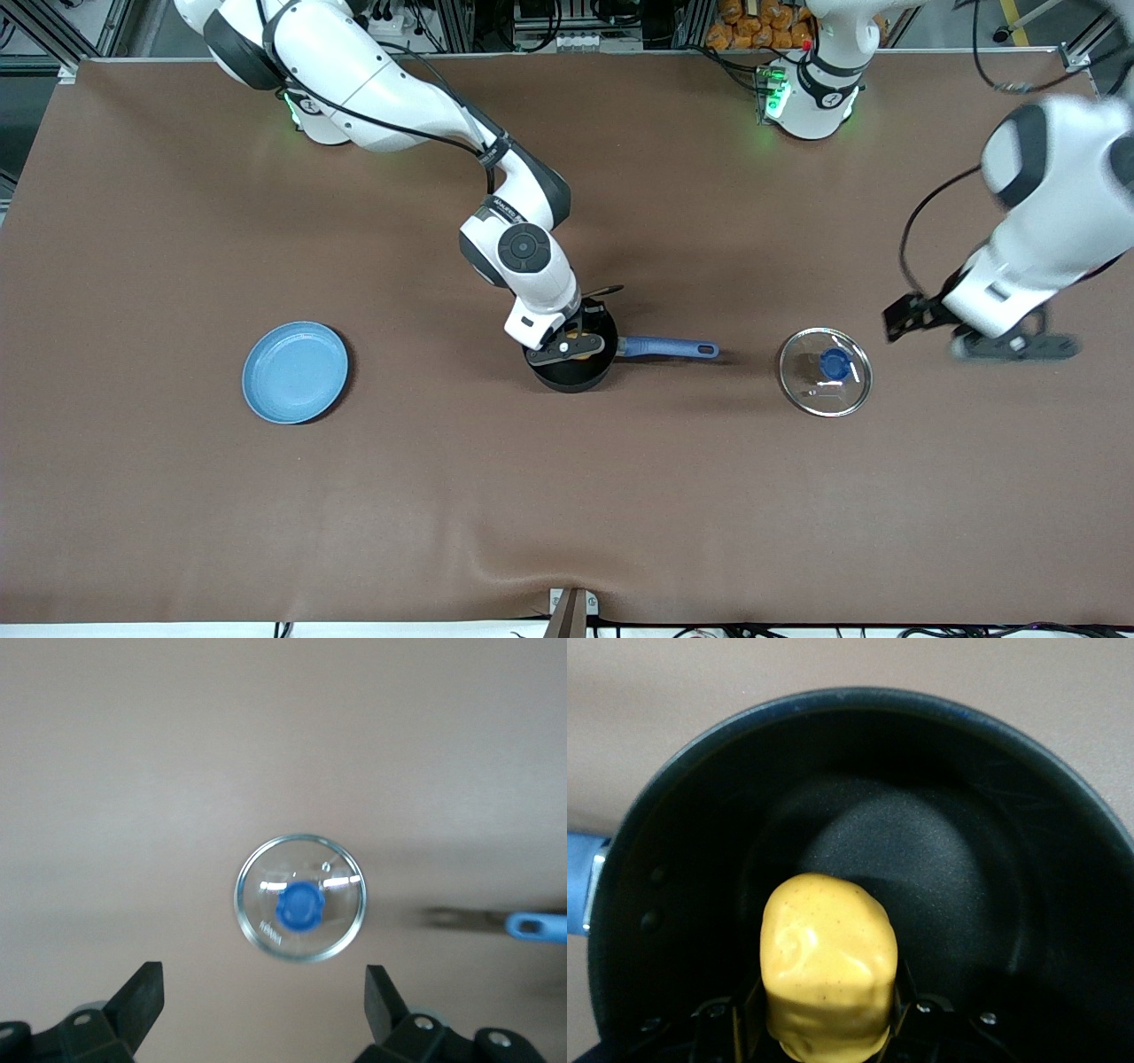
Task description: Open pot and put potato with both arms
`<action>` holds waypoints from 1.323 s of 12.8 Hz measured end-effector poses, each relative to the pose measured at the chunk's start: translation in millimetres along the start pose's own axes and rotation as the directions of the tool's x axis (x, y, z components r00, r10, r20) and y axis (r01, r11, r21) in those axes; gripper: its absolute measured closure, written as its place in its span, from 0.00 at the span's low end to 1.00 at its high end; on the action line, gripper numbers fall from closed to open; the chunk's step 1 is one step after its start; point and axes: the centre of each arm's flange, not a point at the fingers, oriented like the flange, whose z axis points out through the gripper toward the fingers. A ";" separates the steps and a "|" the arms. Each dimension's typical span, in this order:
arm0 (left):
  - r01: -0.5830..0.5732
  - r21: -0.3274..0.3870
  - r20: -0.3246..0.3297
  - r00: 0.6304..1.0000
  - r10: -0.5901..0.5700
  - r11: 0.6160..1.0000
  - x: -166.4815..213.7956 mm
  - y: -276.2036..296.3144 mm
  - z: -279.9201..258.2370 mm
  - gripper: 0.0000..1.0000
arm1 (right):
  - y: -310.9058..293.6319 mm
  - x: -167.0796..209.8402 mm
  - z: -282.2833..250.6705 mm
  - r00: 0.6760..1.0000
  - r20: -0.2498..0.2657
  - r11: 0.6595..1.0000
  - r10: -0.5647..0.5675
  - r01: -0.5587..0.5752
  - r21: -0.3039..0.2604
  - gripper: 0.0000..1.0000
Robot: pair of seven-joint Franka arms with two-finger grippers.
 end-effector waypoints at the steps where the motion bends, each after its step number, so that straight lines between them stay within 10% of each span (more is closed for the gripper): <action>1: 0.018 0.000 0.009 1.000 -0.018 1.000 -1.2 0.4 -39.3 0.00 | 0.8 0.9 -0.3 1.000 -0.002 1.000 0.002 -0.002 -0.001 0.41; 7: 0.025 0.007 0.087 0.996 -0.025 1.000 -14.7 3.5 -123.1 0.00 | 1.6 12.9 -11.5 0.999 -0.030 1.000 0.011 -0.011 0.006 0.00; 17: 0.072 -0.017 0.137 0.988 -0.069 0.997 -32.5 -14.5 -138.6 0.00 | 66.2 63.5 -198.5 0.992 0.009 0.984 0.125 -0.122 -0.131 0.00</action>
